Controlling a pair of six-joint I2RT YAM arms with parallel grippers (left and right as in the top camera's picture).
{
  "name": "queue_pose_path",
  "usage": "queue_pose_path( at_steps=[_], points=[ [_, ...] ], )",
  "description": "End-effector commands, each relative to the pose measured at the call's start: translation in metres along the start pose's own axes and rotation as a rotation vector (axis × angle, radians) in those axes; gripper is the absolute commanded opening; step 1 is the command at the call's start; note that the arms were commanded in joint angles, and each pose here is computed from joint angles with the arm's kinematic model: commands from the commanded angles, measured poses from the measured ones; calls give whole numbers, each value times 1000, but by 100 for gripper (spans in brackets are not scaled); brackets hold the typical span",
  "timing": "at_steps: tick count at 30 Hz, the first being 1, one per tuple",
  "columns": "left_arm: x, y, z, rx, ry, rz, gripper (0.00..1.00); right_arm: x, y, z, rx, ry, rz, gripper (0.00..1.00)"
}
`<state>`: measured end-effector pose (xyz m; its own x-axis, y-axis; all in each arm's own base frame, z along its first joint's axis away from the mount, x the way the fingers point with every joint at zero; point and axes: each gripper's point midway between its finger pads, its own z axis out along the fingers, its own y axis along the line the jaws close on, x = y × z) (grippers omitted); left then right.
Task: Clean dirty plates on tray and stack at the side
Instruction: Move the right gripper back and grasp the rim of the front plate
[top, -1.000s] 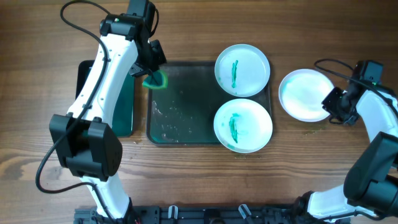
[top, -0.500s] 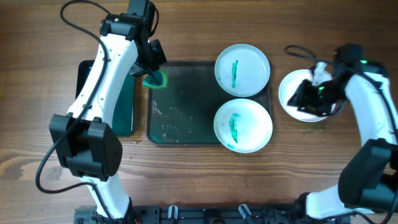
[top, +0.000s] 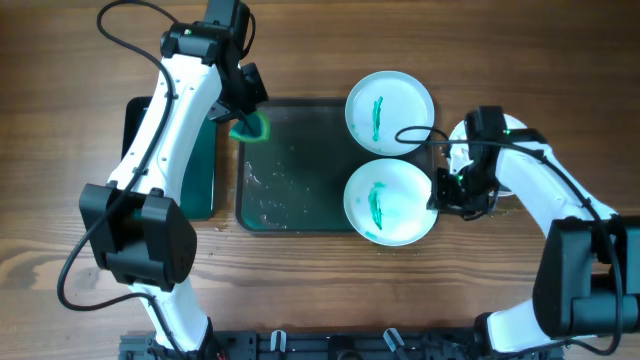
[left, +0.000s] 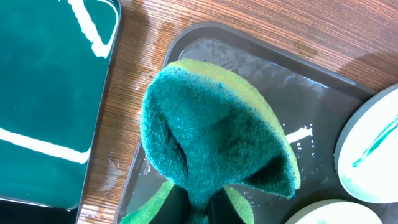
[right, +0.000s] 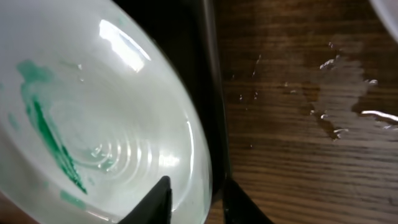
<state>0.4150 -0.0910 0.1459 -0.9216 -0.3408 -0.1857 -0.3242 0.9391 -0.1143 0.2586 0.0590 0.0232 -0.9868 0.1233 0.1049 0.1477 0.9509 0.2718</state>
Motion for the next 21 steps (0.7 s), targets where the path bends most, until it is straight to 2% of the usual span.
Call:
queue_pose_path(
  at_steps=[1, 4, 7, 11, 15, 21],
  points=[
    [-4, -6, -12, 25, -29, 17, 4, 3, -3, 4, 14, -1, 13, 20],
    [-4, -5, -12, 25, -28, 17, 4, -2, 0, 5, 0, -20, 7, 15],
    [-3, -5, -12, 23, -25, 17, 4, -7, 11, 5, -54, -38, -4, 4],
    [-2, -5, -12, 22, -23, 17, 4, -5, 27, 10, -57, -38, 32, 4],
    [-3, -5, -12, 23, -26, 17, 4, -4, 67, 17, -114, -49, 29, 4],
    [-4, -5, -12, 25, -28, 17, 4, -18, 129, 23, -177, -166, 92, 4]
  ],
)
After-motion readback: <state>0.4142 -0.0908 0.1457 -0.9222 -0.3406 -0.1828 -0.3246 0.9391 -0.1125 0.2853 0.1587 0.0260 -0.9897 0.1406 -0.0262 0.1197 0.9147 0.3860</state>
